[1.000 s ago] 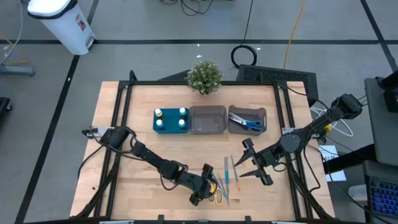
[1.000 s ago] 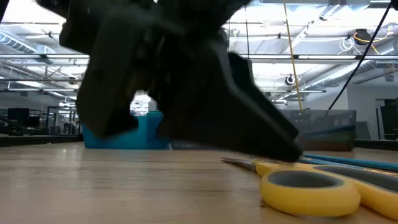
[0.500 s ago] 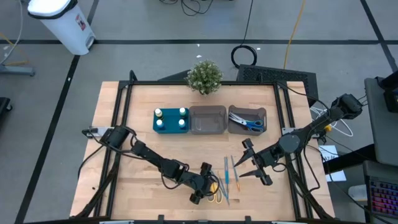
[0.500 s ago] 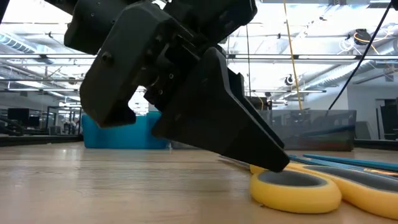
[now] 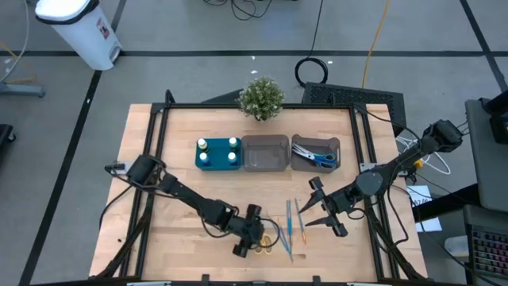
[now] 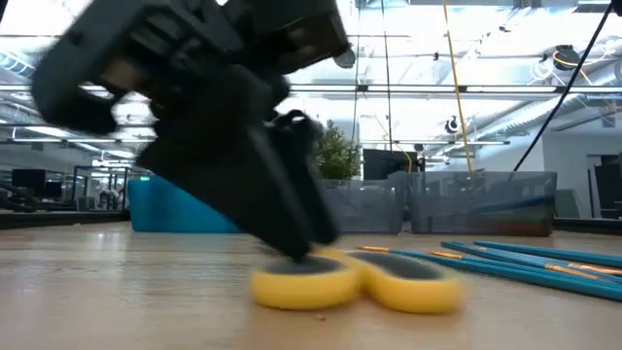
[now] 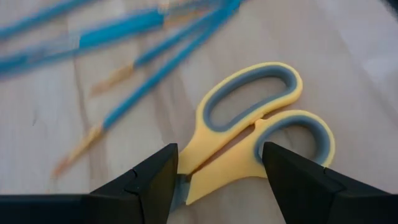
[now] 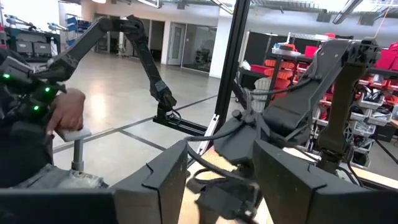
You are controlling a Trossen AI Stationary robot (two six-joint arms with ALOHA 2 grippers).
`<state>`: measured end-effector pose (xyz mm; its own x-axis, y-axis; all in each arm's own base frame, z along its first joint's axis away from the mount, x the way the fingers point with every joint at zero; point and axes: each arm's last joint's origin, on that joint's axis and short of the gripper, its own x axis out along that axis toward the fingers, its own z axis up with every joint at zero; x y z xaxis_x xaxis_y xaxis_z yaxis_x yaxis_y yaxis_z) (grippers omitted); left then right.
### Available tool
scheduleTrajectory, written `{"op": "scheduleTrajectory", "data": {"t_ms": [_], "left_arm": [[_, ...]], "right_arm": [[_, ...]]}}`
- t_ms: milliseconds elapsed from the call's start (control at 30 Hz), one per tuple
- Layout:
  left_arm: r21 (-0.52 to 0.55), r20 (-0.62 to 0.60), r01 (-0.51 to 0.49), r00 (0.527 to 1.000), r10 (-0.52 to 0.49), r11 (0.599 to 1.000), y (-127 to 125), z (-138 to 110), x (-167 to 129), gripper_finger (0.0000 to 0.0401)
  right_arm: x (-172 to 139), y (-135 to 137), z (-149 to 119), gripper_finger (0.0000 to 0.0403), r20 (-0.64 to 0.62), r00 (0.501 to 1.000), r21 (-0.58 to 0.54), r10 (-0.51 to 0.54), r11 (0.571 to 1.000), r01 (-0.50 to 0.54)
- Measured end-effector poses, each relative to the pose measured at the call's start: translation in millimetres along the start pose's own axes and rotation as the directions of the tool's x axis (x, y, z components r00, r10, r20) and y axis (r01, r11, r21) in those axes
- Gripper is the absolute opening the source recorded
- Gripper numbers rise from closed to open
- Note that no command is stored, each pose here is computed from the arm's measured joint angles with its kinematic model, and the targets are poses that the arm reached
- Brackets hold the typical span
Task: Pick & Place Paint Supplies
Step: Put the yellow scissor into the right black bin
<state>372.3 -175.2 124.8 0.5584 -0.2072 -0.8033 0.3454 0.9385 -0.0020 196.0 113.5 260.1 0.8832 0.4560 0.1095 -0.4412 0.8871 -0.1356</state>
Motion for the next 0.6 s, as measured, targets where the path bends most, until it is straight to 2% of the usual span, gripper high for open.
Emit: {"op": "scheduleTrajectory", "data": {"t_ms": [100,367,467,600], "left_arm": [[-0.043,-0.050,-0.015,0.999,0.013,0.999,0,-1,-14,0.0246],[-0.159,-0.247,-0.183,0.959,0.140,0.970,-8,-17,-37,0.0246],[-0.187,-0.281,-0.246,0.941,0.188,0.951,-8,-21,-40,0.0246],[-0.186,-0.281,-0.260,0.938,0.202,0.947,-6,-21,-40,0.0246]], "right_arm": [[0,0,0,0.0172,-0.004,1.000,0.000,0.001,1.000,-0.001],[0,0,-1,0.0171,-0.011,1.000,-0.001,0.001,1.000,-0.001],[0,0,-1,0.0171,-0.013,1.000,-0.001,0.000,1.000,0.000],[0,0,-2,0.0171,-0.017,1.000,-0.001,0.000,1.000,0.000]]}}
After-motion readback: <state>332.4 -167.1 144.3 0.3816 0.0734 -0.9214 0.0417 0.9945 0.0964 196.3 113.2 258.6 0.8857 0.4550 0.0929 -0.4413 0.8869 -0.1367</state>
